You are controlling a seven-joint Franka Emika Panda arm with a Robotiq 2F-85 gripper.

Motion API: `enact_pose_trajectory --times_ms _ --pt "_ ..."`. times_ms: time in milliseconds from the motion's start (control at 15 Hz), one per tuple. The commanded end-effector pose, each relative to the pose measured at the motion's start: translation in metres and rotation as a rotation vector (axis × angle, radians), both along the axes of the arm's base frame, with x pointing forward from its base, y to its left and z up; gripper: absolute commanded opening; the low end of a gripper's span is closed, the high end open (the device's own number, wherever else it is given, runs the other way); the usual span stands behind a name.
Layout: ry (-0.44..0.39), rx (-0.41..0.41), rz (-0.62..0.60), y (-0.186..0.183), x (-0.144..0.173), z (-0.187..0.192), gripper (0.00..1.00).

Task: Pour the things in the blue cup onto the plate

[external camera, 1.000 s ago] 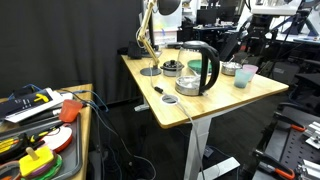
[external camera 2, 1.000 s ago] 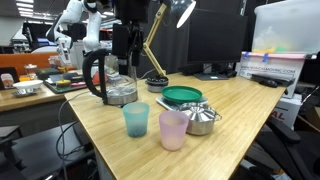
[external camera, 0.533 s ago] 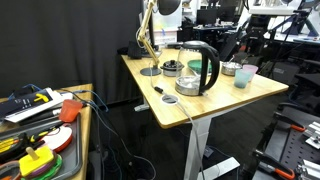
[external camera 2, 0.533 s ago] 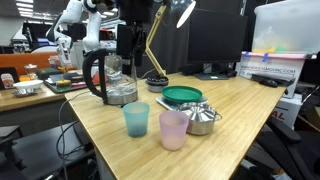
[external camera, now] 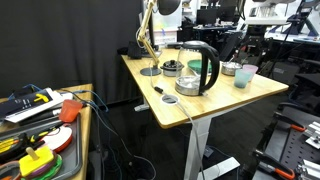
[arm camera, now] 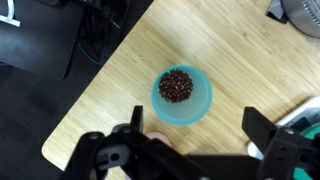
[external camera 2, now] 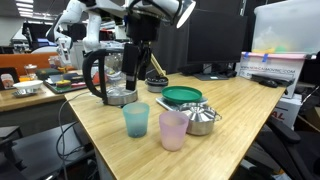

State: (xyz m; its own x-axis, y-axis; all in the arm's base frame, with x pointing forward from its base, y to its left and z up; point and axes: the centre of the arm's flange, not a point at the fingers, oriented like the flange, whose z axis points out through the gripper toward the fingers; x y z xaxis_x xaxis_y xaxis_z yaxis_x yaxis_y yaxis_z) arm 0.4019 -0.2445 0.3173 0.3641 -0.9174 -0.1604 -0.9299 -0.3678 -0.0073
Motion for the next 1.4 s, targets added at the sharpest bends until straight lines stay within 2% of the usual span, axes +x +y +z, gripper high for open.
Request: enact_pose_trajectory --times_ms 0,467,1333 --pt "0.061 0.022 0.019 0.002 0.015 -0.03 1.0" --pt "0.182 0.028 0.007 0.012 0.024 -0.081 1.0" --pt "0.204 0.021 -0.022 -0.003 0.041 -0.094 1.0"
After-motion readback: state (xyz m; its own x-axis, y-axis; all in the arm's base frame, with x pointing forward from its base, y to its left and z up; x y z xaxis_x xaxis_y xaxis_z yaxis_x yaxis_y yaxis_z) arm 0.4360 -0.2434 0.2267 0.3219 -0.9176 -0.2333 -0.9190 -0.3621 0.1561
